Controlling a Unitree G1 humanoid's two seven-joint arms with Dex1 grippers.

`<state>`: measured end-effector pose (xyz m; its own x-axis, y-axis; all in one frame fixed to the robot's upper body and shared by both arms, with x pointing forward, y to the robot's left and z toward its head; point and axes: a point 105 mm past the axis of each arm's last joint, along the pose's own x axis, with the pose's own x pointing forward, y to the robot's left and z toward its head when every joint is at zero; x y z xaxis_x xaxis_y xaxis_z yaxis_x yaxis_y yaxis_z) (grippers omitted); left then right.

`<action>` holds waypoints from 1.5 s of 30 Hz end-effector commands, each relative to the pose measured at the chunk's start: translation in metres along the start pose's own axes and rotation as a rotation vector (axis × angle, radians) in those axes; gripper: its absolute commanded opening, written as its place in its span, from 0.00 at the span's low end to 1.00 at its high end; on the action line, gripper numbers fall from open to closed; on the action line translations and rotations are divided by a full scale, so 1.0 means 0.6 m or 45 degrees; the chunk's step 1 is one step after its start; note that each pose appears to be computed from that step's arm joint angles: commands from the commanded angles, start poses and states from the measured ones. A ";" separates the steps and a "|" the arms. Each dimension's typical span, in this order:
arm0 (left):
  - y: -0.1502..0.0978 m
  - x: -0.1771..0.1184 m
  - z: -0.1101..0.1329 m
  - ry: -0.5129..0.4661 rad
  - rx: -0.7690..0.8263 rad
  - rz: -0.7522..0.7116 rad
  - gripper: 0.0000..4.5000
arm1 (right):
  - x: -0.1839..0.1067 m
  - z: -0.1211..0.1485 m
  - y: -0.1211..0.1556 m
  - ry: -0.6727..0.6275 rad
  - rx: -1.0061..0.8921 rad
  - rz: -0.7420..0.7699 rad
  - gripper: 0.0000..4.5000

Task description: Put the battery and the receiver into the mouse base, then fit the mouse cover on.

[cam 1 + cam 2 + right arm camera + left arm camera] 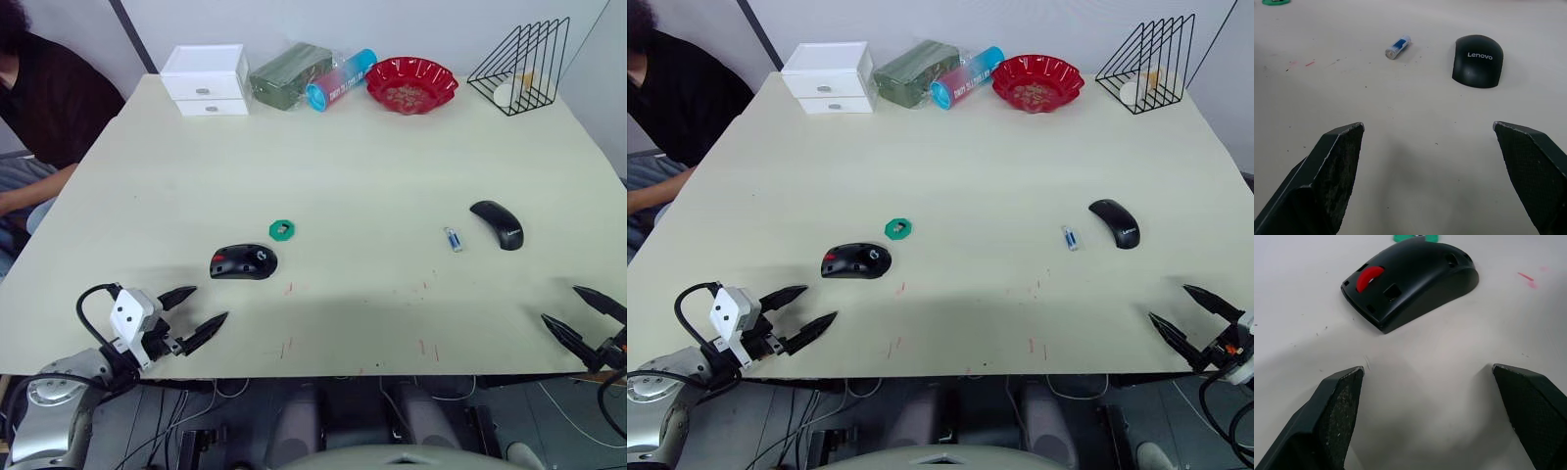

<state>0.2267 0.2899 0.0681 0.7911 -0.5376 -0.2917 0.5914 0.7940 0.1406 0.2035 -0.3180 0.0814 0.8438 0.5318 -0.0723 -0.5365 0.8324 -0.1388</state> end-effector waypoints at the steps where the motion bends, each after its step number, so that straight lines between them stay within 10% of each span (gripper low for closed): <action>1: 0.012 -0.013 0.010 -0.019 0.055 0.016 1.00 | -0.006 0.021 -0.004 -0.048 -0.048 -0.014 0.99; 28: 0.096 0.026 0.133 0.042 0.411 -0.582 1.00 | 0.051 0.110 0.110 -0.230 -0.075 0.711 0.99; 45: 0.083 0.096 0.158 0.221 0.607 -0.823 1.00 | 0.044 0.123 0.120 -0.355 -0.103 0.792 0.99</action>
<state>0.3189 0.2726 0.1428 0.2992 -0.7618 -0.5745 0.9481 0.1693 0.2692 0.1894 -0.2322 0.1339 0.3435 0.9355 0.0823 -0.9178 0.3530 -0.1816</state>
